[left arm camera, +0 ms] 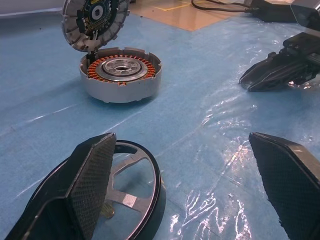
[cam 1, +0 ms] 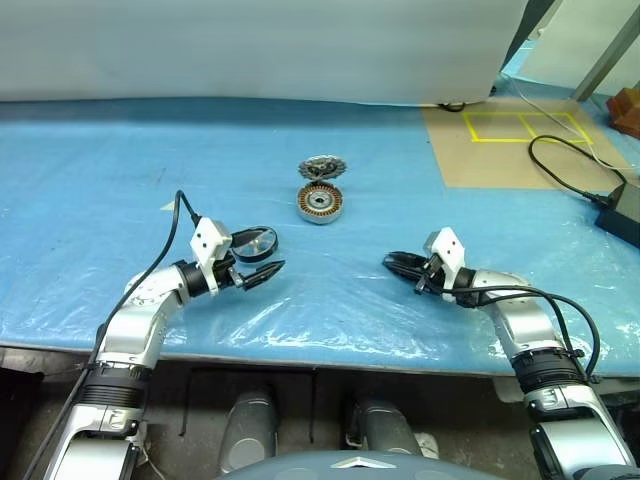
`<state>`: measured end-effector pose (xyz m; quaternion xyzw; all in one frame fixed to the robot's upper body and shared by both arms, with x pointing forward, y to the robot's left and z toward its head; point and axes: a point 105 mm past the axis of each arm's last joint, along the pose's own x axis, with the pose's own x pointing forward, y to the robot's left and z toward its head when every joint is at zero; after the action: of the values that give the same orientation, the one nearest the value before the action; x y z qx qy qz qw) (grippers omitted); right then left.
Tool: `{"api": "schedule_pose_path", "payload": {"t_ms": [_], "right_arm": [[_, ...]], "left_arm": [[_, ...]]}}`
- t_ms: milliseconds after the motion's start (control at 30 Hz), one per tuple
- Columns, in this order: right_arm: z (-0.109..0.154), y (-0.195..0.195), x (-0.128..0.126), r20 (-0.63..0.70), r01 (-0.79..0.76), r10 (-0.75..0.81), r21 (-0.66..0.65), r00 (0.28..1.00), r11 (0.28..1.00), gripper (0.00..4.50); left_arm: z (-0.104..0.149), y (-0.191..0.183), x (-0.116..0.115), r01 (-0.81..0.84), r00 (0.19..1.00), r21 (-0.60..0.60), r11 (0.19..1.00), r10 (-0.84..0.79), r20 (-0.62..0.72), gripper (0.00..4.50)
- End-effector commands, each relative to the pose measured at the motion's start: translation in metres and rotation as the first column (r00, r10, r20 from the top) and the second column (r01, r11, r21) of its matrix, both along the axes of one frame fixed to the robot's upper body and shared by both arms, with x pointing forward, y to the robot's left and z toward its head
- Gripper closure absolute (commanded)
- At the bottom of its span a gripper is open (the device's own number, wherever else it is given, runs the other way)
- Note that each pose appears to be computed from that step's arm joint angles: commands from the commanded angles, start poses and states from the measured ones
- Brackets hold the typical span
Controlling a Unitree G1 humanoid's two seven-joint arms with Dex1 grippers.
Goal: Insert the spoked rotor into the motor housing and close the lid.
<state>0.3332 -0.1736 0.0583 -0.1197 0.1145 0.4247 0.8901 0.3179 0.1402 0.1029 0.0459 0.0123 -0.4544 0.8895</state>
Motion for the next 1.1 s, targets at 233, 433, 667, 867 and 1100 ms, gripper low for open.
{"api": "schedule_pose_path", "payload": {"t_ms": [233,433,667,867,1100], "right_arm": [[0.048,0.026,0.022,0.132,-0.020,0.004,0.119,0.991,0.993,3.94],[0.064,0.053,0.035,0.175,-0.077,0.051,0.146,0.983,0.986,3.94],[0.073,0.065,0.043,0.200,-0.122,0.092,0.143,0.975,0.982,3.94],[0.064,0.050,0.036,0.174,-0.114,0.092,0.118,0.980,0.987,3.94],[0.055,0.033,0.021,0.149,-0.096,0.083,0.082,0.985,0.992,3.94]], "left_arm": [[0.014,-0.003,0.001,0.012,0.999,-0.017,1.000,-0.011,0.047,0.00],[0.014,-0.005,-0.001,0.014,0.999,-0.022,1.000,-0.013,0.046,0.00],[0.017,-0.002,-0.002,-0.006,0.999,-0.030,1.000,0.007,0.052,0.00],[0.014,0.001,-0.007,-0.023,0.999,-0.035,0.999,0.024,0.042,0.00],[0.013,0.004,-0.009,-0.028,0.999,-0.036,0.999,0.030,0.038,0.00]]}}
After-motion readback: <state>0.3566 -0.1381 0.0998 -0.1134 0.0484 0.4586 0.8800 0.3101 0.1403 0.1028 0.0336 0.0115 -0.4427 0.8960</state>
